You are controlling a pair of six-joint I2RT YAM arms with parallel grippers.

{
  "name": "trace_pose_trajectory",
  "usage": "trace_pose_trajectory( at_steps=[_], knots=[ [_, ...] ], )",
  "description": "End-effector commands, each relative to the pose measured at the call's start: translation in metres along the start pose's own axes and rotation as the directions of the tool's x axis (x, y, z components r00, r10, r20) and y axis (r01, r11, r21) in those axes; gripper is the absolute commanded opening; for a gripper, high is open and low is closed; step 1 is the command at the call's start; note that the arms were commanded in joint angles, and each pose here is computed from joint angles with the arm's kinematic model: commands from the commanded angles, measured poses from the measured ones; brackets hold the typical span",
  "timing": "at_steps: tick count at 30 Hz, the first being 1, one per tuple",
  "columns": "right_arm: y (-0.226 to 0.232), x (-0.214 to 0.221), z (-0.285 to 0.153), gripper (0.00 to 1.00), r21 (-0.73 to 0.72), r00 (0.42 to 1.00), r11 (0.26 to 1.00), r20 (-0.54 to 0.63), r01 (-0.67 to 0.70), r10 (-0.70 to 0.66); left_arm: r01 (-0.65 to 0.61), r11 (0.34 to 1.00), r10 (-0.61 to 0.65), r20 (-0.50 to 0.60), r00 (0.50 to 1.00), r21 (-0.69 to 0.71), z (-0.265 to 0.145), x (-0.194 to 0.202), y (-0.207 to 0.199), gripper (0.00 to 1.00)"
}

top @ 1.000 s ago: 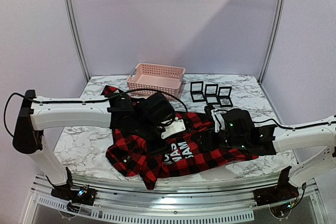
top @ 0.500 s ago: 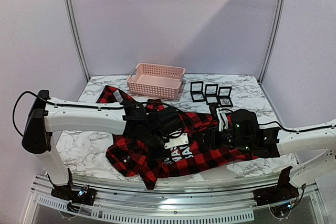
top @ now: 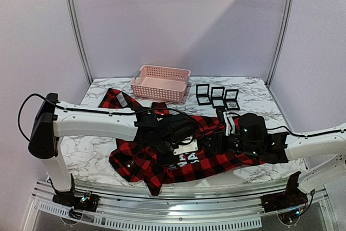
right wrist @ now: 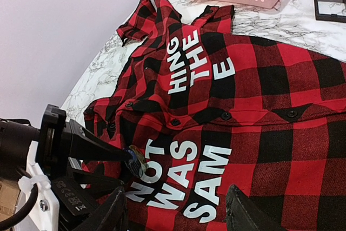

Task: Remove the brooch from the garment
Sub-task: Pick up the brooch from the flattened clothing.

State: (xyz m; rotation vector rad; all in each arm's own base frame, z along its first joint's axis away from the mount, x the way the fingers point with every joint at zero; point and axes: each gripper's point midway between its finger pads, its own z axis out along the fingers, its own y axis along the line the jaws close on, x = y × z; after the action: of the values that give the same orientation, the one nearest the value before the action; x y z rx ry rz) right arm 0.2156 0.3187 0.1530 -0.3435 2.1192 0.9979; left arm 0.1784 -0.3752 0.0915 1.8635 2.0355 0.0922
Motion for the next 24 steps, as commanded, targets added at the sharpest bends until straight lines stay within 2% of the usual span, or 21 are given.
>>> trace_pose_trajectory(
  at_steps=[1,9,15,24],
  knots=[
    [-0.001,-0.001,-0.001,0.61,-0.014,1.000,1.000,0.012,-0.012,0.013,-0.035,0.998,0.036,0.014,0.999,-0.050,-0.001,-0.010,0.001,0.38],
    [0.002,0.006,0.001,0.61,-0.041,0.999,0.999,-0.016,-0.028,0.028,-0.070,0.995,0.070,-0.001,0.998,-0.075,0.004,-0.011,0.004,0.36],
    [0.001,0.006,0.000,0.61,-0.038,0.999,0.999,-0.014,-0.031,0.031,-0.078,0.994,0.077,-0.013,0.997,-0.072,0.007,-0.011,0.003,0.29],
    [0.003,0.006,0.001,0.61,-0.043,0.999,0.998,-0.014,-0.038,0.037,-0.089,0.994,0.087,-0.035,0.996,-0.070,0.014,-0.008,0.002,0.28]
  ],
)
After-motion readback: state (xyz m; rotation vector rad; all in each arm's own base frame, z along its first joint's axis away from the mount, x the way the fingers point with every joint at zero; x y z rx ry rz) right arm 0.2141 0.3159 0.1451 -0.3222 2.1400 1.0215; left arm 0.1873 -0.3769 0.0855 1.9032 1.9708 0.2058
